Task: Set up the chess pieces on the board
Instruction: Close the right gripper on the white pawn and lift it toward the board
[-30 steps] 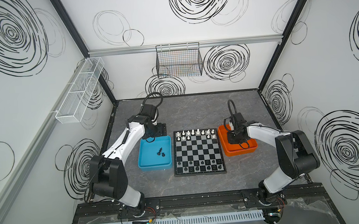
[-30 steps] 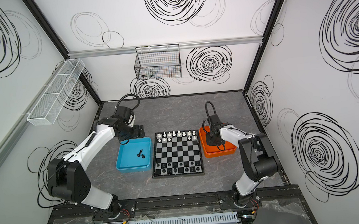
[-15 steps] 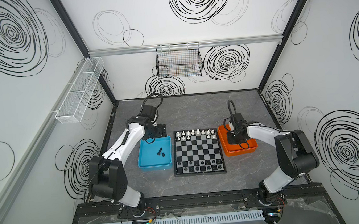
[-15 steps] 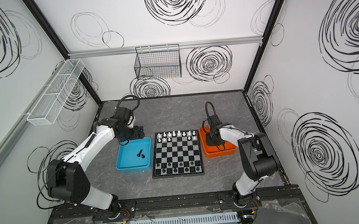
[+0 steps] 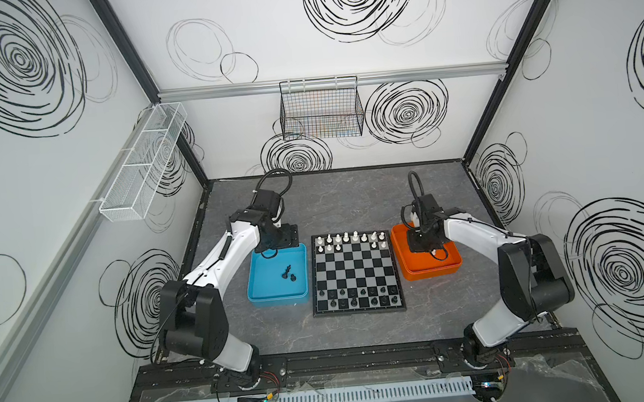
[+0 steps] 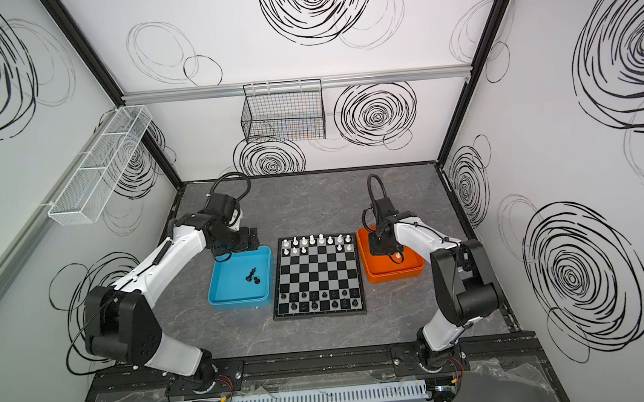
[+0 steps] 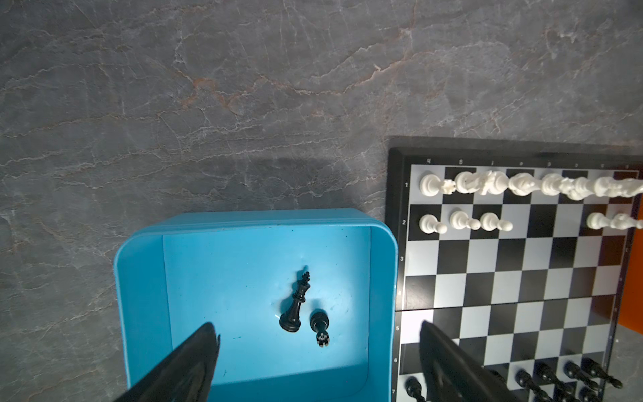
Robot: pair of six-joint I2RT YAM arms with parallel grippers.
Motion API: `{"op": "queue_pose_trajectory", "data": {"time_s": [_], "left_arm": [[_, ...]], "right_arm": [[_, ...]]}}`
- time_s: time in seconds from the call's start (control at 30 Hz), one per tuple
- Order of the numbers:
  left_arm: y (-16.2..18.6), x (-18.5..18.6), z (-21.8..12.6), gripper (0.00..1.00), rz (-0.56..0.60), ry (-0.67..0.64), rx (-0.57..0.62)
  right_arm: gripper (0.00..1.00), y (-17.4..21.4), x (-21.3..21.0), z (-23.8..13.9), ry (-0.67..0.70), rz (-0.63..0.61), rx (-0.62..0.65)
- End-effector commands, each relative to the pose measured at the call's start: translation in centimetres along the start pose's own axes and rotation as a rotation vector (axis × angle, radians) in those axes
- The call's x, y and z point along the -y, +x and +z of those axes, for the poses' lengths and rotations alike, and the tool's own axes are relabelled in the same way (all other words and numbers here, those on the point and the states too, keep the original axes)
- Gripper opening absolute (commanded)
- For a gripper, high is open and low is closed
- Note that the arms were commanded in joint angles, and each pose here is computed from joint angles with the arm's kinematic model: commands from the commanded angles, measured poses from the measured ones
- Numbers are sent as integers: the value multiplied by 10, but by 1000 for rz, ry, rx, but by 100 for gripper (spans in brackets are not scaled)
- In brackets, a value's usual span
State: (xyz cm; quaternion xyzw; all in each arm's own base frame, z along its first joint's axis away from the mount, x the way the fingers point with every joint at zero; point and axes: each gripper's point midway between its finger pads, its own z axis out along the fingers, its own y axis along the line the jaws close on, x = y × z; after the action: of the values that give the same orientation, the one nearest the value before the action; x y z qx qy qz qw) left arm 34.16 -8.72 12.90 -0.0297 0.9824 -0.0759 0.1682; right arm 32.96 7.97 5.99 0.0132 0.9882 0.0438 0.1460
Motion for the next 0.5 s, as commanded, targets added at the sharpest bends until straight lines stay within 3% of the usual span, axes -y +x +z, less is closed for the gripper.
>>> {"op": "queue_pose_trajectory", "data": {"time_s": [0.0, 0.23, 0.47], "left_arm": [[-6, -3, -8, 93, -1, 10, 38], [-7, -1, -10, 93, -1, 20, 42], [-4, -5, -14, 93, -3, 13, 47]], "right_arm": [[10, -15, -7, -28, 0, -28, 38], [11, -46, -63, -50, -59, -105, 96], [11, -43, -126, -37, -107, -203, 91]]}}
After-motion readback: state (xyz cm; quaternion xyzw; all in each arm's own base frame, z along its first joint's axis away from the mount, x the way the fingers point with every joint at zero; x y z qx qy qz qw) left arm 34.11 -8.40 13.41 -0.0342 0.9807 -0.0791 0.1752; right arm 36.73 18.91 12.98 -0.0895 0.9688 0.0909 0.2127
